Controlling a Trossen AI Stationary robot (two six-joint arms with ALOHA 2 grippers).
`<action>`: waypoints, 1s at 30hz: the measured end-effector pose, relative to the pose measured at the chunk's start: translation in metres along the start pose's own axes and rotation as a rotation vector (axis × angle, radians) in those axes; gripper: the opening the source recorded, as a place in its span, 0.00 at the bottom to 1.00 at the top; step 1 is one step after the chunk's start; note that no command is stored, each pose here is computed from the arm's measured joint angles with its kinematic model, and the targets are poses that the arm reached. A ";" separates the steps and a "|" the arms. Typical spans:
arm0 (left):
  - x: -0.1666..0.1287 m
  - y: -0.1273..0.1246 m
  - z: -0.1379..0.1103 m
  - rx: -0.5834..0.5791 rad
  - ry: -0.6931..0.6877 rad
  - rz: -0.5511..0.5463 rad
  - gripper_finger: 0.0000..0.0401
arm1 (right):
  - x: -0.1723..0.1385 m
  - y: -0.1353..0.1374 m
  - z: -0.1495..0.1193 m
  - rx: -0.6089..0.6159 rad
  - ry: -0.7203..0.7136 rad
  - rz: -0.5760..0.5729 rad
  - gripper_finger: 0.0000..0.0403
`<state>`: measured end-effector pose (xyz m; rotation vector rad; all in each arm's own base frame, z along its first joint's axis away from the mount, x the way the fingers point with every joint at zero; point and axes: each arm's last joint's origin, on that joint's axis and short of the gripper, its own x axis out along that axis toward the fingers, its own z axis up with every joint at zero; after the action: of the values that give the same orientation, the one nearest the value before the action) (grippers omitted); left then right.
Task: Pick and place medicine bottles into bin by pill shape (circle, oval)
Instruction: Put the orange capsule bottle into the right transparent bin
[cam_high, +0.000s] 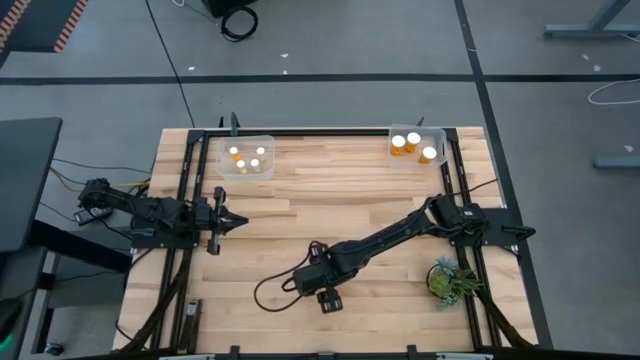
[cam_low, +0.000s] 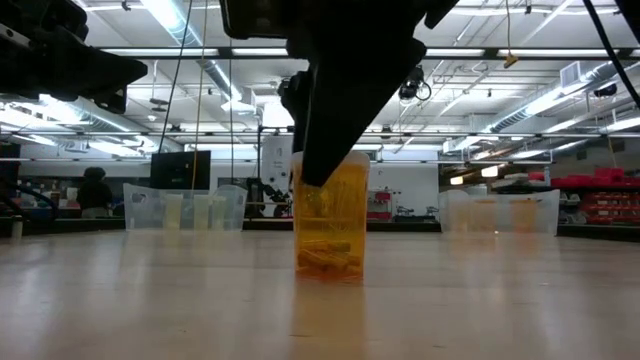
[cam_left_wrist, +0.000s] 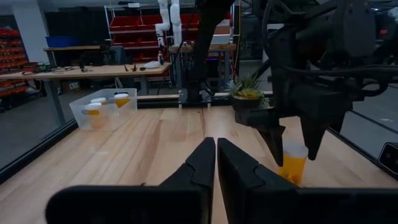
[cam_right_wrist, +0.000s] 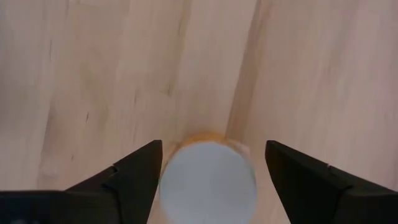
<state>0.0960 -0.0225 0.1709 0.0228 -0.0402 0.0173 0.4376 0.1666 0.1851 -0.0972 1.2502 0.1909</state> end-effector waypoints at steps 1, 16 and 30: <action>0.000 0.000 0.000 0.000 -0.001 0.000 0.07 | -0.001 0.000 0.000 0.007 0.004 0.001 0.71; 0.000 0.000 0.000 0.000 0.000 0.000 0.07 | -0.001 -0.001 -0.005 0.025 0.055 -0.004 0.60; 0.000 0.000 0.000 0.000 0.000 0.000 0.08 | -0.009 -0.013 -0.011 0.093 0.157 -0.016 0.56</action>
<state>0.0960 -0.0225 0.1709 0.0228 -0.0405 0.0174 0.4276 0.1512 0.1899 -0.0425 1.4125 0.1125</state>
